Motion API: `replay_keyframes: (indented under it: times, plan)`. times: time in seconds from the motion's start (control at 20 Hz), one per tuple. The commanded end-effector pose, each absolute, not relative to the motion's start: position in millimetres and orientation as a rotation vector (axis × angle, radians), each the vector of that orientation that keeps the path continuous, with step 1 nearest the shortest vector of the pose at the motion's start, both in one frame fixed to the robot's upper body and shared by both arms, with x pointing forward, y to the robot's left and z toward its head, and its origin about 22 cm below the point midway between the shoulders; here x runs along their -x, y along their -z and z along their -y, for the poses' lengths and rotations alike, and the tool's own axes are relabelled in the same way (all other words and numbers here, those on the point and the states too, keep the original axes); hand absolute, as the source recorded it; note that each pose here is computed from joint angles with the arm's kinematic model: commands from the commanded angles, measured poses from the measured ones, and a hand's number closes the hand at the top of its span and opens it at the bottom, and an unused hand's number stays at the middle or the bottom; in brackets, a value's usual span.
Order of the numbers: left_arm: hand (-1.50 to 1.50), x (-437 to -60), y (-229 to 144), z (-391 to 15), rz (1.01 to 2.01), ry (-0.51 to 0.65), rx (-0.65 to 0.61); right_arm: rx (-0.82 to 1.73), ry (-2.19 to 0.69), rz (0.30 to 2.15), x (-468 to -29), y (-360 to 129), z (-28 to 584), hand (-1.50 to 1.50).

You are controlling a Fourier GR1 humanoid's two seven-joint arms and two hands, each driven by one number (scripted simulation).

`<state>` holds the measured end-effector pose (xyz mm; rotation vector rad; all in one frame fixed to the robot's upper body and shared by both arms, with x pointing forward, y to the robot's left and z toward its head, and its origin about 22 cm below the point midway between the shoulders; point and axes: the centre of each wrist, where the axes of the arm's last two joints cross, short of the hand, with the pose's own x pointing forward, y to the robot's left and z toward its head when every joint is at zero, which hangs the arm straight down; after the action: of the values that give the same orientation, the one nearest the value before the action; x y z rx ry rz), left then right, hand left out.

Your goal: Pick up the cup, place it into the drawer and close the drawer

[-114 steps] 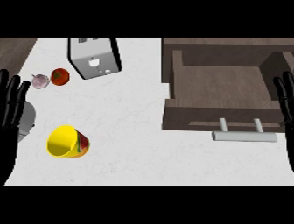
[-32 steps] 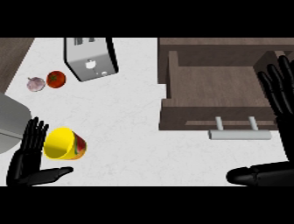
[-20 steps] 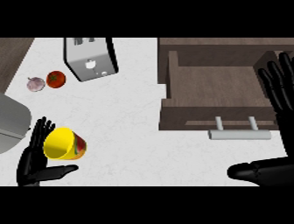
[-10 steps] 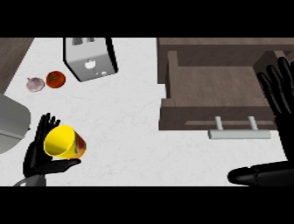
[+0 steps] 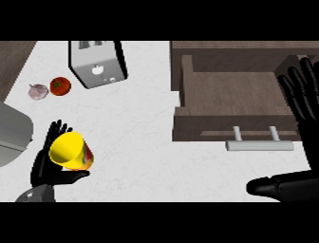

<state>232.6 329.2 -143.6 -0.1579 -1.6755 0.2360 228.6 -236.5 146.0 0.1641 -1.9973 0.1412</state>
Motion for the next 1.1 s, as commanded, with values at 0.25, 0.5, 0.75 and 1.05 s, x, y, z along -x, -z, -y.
replay_keyframes:
  times: [0.25,0.5,0.75,1.05]
  plan:
    - [1.5,-247.3,143.5,-309.5,1.783,-0.26,0.356,-0.148,-0.152,2.0,-233.1,-132.5,240.3,-1.5]
    - [1.5,-238.3,147.5,-305.3,1.864,-0.222,0.255,-0.155,-0.148,1.981,-236.7,-159.1,226.1,-1.5]
    - [1.5,-244.3,141.7,-312.3,1.911,-0.285,0.135,-0.16,-0.159,2.016,-217.7,-160.1,240.8,-1.5]
    - [1.5,-253.6,140.4,-291.9,1.99,-0.31,0.101,-0.154,-0.124,2.0,-221.3,-147.6,233.2,-1.5]
